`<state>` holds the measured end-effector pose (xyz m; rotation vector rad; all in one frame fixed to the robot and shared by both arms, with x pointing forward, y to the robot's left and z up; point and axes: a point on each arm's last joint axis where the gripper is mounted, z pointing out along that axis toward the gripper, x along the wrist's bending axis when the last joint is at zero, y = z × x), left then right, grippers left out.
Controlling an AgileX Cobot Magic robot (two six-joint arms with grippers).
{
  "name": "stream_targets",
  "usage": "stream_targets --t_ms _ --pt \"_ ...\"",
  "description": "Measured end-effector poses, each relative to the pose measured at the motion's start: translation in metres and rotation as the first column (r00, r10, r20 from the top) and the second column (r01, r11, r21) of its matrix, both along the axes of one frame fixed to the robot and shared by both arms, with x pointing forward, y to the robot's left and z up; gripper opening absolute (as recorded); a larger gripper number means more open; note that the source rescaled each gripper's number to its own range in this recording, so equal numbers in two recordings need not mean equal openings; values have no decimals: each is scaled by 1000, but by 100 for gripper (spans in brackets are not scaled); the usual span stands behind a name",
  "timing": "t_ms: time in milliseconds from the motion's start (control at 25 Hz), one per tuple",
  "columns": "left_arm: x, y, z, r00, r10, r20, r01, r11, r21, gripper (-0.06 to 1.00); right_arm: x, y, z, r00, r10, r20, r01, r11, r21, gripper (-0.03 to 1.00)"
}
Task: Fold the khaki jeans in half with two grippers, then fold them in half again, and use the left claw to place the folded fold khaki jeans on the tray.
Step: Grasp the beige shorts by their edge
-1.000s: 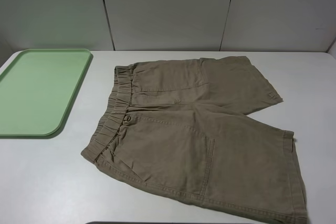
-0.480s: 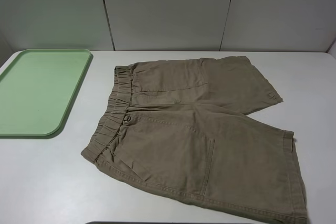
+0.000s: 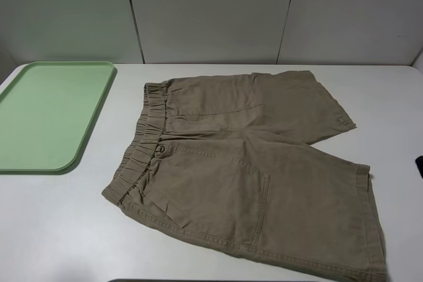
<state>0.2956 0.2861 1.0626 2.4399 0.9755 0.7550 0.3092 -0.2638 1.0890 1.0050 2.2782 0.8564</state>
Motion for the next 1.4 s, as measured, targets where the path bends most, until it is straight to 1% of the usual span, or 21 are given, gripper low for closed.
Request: stream_targets --t_ms 80,160,280,360,560,680,840,960,1040,1120,1280,1400 --pt "9 -7 -3 996 -81 -29 82 995 47 100 7 6 -5 996 80 -45 -83 995 -59 100" --pt "15 -13 -5 988 -145 -51 149 985 87 100 12 12 -10 985 152 -86 -160 982 -102 100" --pt "25 -20 -9 973 -219 -75 228 960 161 100 18 20 -18 959 243 -148 -267 950 -165 100" --pt "31 -23 -11 962 -259 -82 271 938 214 100 23 25 -23 942 279 -187 -315 926 -207 100" --pt "48 -33 -17 935 -339 -103 354 878 321 100 36 32 -36 910 312 -272 -390 866 -313 100" --pt "60 -40 -21 916 -384 -117 398 833 385 100 42 37 -42 895 322 -311 -423 834 -354 100" --pt "78 -50 -28 892 -433 -132 443 776 449 100 52 41 -52 879 317 -357 -451 797 -402 100" --pt "91 -59 -38 866 -475 -155 486 729 482 100 59 45 -57 878 320 -356 -454 791 -410 100" --pt "98 -65 -45 853 -494 -171 509 711 486 100 61 47 -64 879 324 -350 -456 787 -416 100" --pt "106 -72 -52 839 -513 -183 531 695 484 100 61 45 -76 876 326 -354 -463 773 -433 100" --pt "119 -85 -68 815 -547 -190 565 679 469 100 56 38 -99 869 341 -359 -484 734 -476 100" --pt "127 -93 -81 798 -565 -210 591 664 458 100 54 35 -110 866 355 -351 -494 712 -499 100"
